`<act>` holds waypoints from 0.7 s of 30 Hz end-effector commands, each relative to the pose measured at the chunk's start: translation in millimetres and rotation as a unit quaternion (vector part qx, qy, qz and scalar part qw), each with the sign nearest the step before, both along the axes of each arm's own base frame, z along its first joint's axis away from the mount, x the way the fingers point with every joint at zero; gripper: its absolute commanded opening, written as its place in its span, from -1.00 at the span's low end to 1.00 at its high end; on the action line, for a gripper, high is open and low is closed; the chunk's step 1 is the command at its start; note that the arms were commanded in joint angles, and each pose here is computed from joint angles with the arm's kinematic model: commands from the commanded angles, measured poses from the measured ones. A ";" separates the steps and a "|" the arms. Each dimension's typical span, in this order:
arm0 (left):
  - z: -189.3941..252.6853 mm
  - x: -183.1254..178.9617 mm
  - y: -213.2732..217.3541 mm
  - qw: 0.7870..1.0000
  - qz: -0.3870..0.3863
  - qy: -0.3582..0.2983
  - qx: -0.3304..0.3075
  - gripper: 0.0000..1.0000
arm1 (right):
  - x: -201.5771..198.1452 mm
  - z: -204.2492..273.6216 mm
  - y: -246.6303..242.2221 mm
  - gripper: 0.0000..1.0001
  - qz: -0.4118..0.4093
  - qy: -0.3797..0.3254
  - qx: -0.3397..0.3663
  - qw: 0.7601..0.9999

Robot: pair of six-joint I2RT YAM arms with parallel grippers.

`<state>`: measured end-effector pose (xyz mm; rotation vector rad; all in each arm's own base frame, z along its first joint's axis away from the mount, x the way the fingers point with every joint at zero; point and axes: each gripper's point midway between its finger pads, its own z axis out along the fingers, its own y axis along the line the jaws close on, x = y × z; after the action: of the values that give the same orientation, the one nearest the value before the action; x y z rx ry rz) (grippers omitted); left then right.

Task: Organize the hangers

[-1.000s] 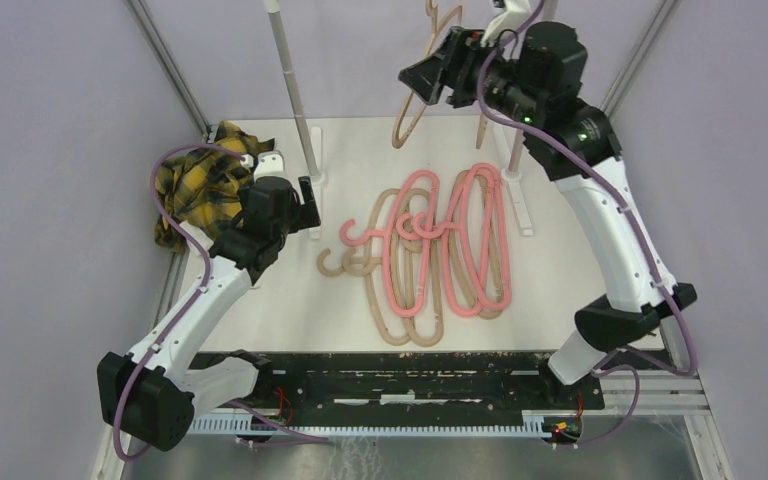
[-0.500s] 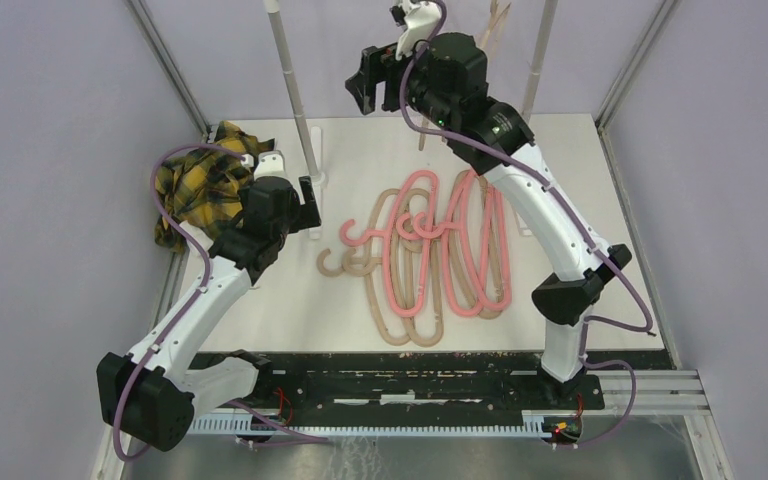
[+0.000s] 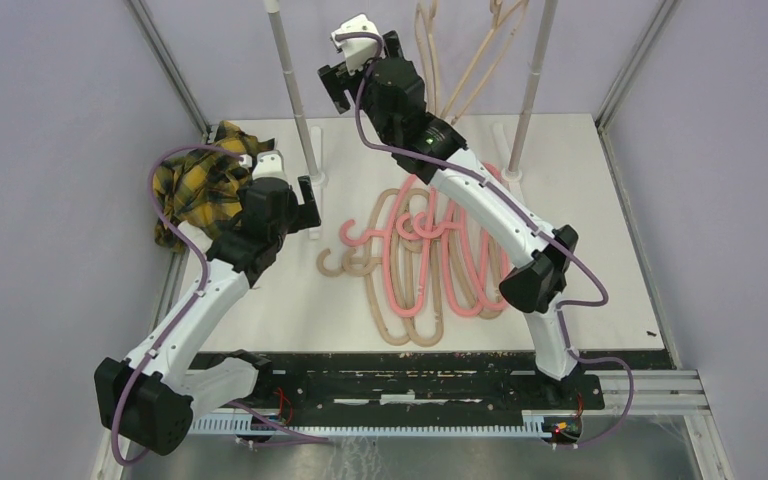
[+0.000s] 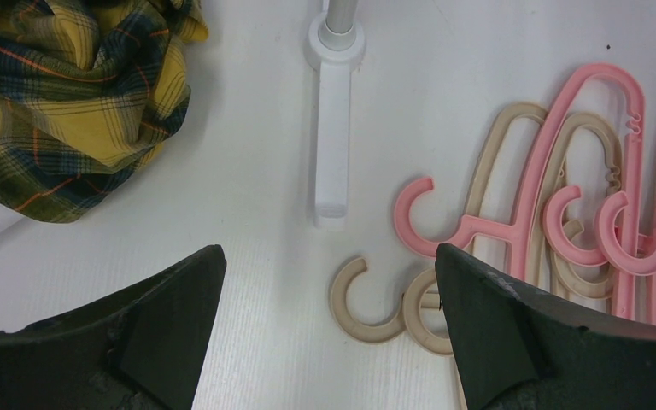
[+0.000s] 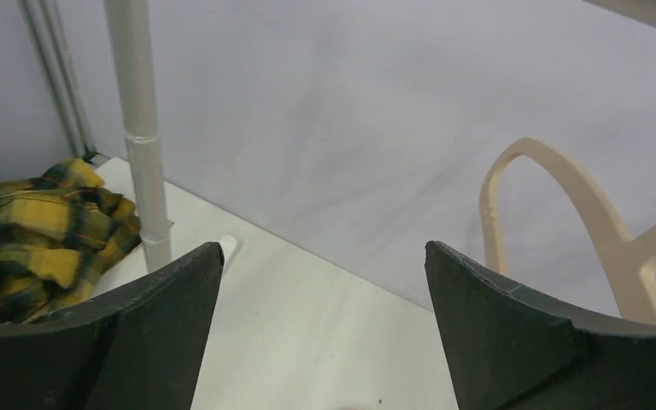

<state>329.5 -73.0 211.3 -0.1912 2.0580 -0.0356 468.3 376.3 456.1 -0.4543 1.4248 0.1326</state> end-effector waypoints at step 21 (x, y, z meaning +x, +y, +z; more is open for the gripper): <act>-4.0 12.2 -4.8 1.000 -0.017 -0.008 0.011 0.99 | 78.8 38.3 -69.2 1.00 -0.099 -0.113 0.056 0.987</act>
<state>334.3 -75.3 201.7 -0.1866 2.0725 -0.0312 540.3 335.2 456.1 -0.3415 1.3115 -0.0260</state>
